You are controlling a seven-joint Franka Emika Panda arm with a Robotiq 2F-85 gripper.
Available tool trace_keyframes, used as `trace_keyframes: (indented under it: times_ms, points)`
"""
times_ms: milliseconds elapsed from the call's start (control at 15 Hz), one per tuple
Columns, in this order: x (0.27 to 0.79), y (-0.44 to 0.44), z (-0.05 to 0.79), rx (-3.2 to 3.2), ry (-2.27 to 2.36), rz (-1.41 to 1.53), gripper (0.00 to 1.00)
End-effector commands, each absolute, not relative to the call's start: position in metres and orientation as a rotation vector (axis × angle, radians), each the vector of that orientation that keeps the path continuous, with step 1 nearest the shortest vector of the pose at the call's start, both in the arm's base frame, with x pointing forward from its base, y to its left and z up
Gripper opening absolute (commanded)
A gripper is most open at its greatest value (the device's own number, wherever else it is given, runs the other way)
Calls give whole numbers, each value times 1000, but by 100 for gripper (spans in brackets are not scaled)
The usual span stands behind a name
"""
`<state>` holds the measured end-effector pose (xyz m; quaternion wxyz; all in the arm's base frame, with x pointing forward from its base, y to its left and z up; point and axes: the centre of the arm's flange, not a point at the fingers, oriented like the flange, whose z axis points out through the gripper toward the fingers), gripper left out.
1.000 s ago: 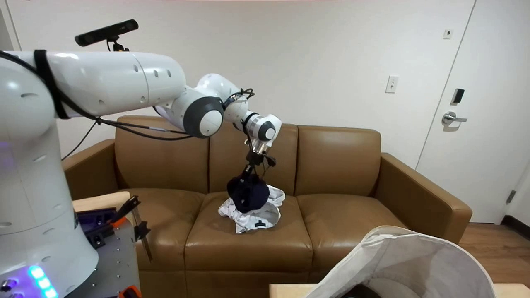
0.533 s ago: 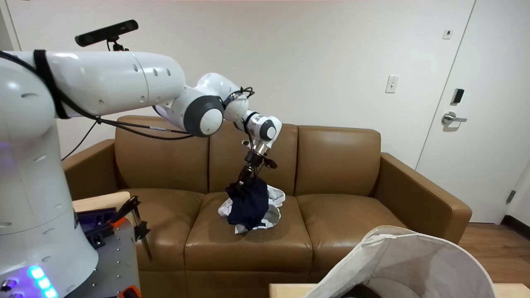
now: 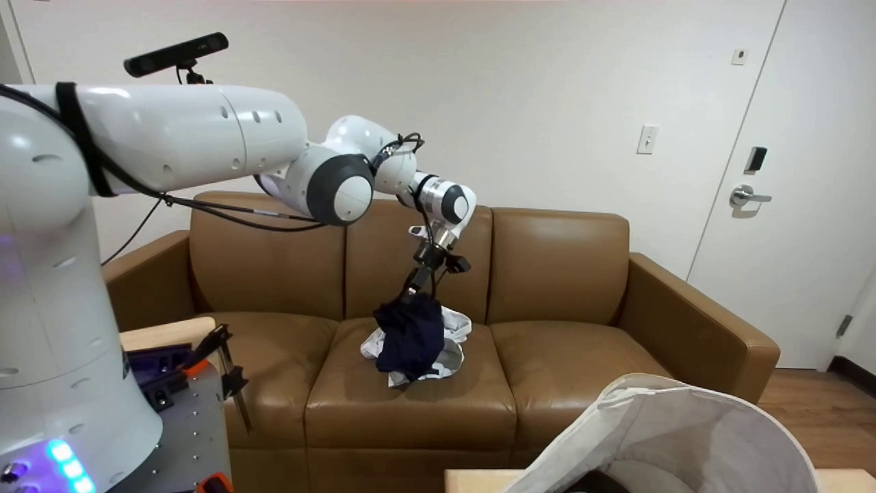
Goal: Take the black clothing out of the pink laundry bag and place it on top of the white clothing on the sofa
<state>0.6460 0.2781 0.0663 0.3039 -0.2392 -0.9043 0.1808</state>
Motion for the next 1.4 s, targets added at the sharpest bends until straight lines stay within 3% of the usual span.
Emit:
trace_keyframes:
  times_ms: [0,400,533,667,733,1000,1333]
  points:
    - [718,271,101,-786,-2325,567,100]
    - [746,189,206,-1032,-2377,367,100]
    - [741,167,230,-796,-2498,354,100]
    - [744,150,236,-675,-2545,371,100]
    - [756,147,236,-989,-2440,351,100]
    - [781,157,212,-1197,-2444,296,100]
    - [785,159,202,-792,-2646,260,100]
